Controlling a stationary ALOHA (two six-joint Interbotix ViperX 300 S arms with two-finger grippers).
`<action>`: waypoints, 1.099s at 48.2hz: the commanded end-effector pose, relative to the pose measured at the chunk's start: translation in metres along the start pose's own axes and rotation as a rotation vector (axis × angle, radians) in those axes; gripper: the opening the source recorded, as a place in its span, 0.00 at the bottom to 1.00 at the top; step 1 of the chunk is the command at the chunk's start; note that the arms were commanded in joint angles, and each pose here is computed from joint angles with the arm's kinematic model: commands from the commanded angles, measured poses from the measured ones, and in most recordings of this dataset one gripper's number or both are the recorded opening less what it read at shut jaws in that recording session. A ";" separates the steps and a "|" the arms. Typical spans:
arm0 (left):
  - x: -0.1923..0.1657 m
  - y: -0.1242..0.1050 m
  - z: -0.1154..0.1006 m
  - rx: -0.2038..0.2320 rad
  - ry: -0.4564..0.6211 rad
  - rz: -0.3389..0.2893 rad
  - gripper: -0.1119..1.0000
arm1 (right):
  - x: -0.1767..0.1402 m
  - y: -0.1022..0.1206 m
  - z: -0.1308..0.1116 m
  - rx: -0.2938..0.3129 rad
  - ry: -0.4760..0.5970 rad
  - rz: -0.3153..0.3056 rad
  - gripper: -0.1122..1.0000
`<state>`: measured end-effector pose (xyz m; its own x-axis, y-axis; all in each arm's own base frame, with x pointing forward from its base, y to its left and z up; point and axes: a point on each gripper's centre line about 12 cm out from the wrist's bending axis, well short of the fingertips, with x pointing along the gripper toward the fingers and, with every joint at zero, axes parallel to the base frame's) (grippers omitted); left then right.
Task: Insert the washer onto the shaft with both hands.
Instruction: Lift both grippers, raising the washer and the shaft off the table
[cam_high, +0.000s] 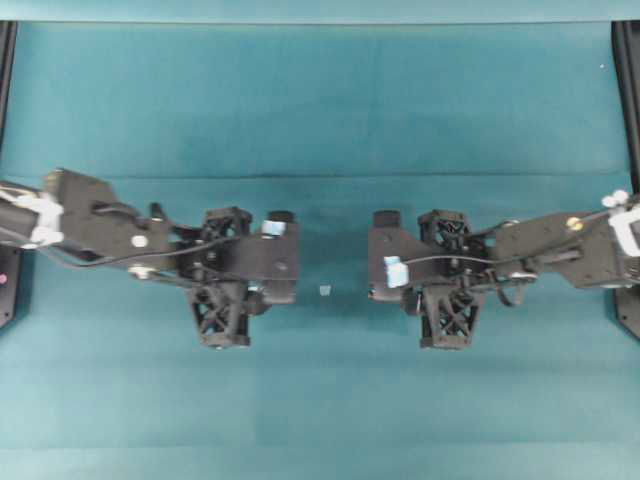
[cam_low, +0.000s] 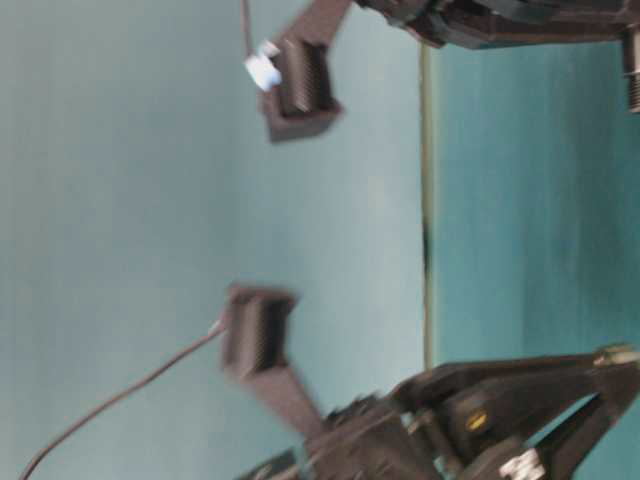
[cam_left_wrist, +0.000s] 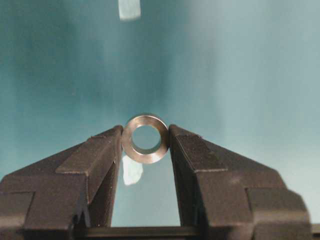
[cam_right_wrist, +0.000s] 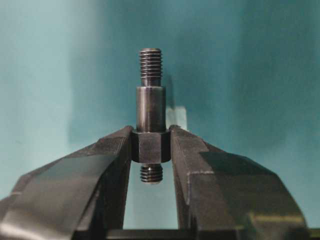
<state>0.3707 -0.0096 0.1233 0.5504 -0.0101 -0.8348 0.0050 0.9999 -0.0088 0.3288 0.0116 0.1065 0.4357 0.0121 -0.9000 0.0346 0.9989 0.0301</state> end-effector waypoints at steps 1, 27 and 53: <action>-0.017 0.001 0.006 -0.003 -0.090 -0.001 0.44 | -0.013 -0.001 0.008 0.012 -0.080 0.004 0.10; -0.069 0.000 0.006 -0.019 -0.585 -0.027 0.44 | -0.048 -0.001 0.011 0.060 -0.516 0.052 0.10; -0.072 0.000 0.015 -0.019 -0.650 -0.030 0.44 | -0.050 -0.001 0.002 0.107 -0.559 0.068 0.10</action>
<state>0.3393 -0.0092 0.1834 0.9319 -0.0305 -0.3614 0.0172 0.9991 -0.0399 0.3063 0.0092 0.1455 0.8312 0.0213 -0.5556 0.0665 0.9883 0.1373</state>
